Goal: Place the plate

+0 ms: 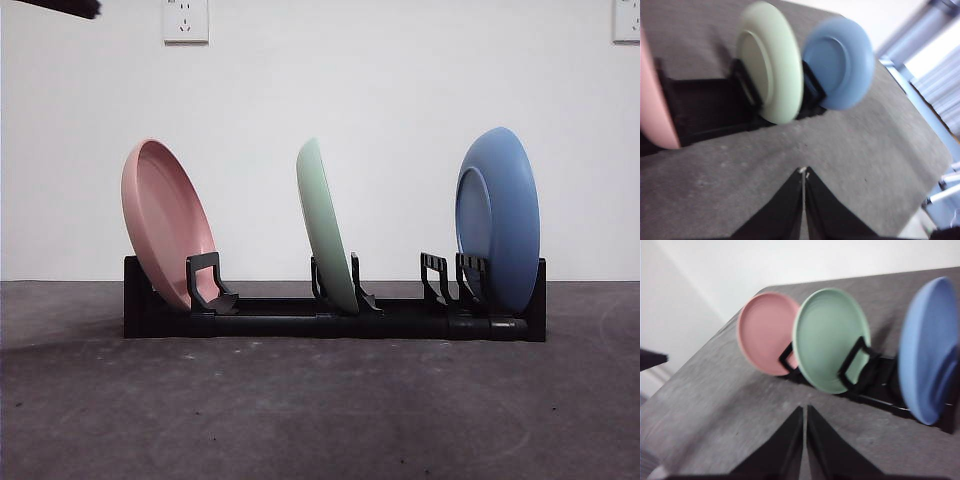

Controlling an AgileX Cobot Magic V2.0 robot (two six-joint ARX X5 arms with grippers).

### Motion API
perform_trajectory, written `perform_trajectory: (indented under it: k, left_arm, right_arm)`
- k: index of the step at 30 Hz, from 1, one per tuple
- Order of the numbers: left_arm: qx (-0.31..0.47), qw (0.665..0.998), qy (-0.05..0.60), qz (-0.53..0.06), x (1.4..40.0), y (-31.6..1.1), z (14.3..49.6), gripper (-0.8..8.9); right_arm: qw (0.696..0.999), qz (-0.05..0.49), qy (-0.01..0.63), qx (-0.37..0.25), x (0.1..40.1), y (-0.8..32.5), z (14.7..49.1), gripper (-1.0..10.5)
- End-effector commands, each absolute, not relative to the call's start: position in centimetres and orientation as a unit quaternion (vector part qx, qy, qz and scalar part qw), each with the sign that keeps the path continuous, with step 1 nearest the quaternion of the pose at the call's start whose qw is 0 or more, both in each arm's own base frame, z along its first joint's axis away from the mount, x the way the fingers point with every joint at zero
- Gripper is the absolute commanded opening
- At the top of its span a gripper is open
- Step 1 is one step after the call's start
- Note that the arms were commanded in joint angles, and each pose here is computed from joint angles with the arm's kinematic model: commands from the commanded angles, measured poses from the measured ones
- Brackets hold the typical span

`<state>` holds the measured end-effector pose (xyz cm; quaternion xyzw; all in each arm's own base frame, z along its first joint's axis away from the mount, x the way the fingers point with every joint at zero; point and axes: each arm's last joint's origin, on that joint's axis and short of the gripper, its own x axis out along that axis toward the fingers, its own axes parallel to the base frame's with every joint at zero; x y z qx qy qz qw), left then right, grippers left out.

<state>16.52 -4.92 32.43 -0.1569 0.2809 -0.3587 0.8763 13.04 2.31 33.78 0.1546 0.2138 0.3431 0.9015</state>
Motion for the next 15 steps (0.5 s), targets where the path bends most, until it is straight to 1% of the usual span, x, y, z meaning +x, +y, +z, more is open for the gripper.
perform_trajectory:
  k: [1, 6, 8, 9, 11, 15]
  left_arm:
    - [-0.135, 0.877, 0.269, -0.375, 16.8, -5.15, 32.83, 0.09]
    - [-0.122, 0.878, 0.264, -0.381, 16.77, -5.24, 32.83, 0.19]
    - [-0.122, 0.878, 0.264, -0.381, 16.77, -5.24, 32.83, 0.59]
    - [-0.122, 0.878, 0.264, -0.381, 16.77, -5.24, 32.83, 0.88]
    - [-0.122, 0.878, 0.264, -0.381, 16.77, -5.25, 32.83, 1.82]
    - [-0.122, 0.878, 0.264, -0.381, 16.77, -5.25, 32.83, 4.2]
  right_arm:
    - [0.898, 0.366, 0.208, 0.126, 13.46, 2.61, 34.0, 0.1]
    - [0.892, 0.379, 0.217, 0.12, 13.71, 3.03, 33.76, 0.1]
    - [0.89, 0.383, 0.218, 0.118, 13.69, 3.17, 33.76, 0.4]
    - [0.889, 0.385, 0.218, 0.117, 13.68, 3.24, 33.76, 0.8]
    - [0.89, 0.383, 0.218, 0.116, 13.68, 3.32, 33.75, 1.9]
    - [0.892, 0.381, 0.217, 0.114, 13.69, 3.36, 33.76, 4.3]
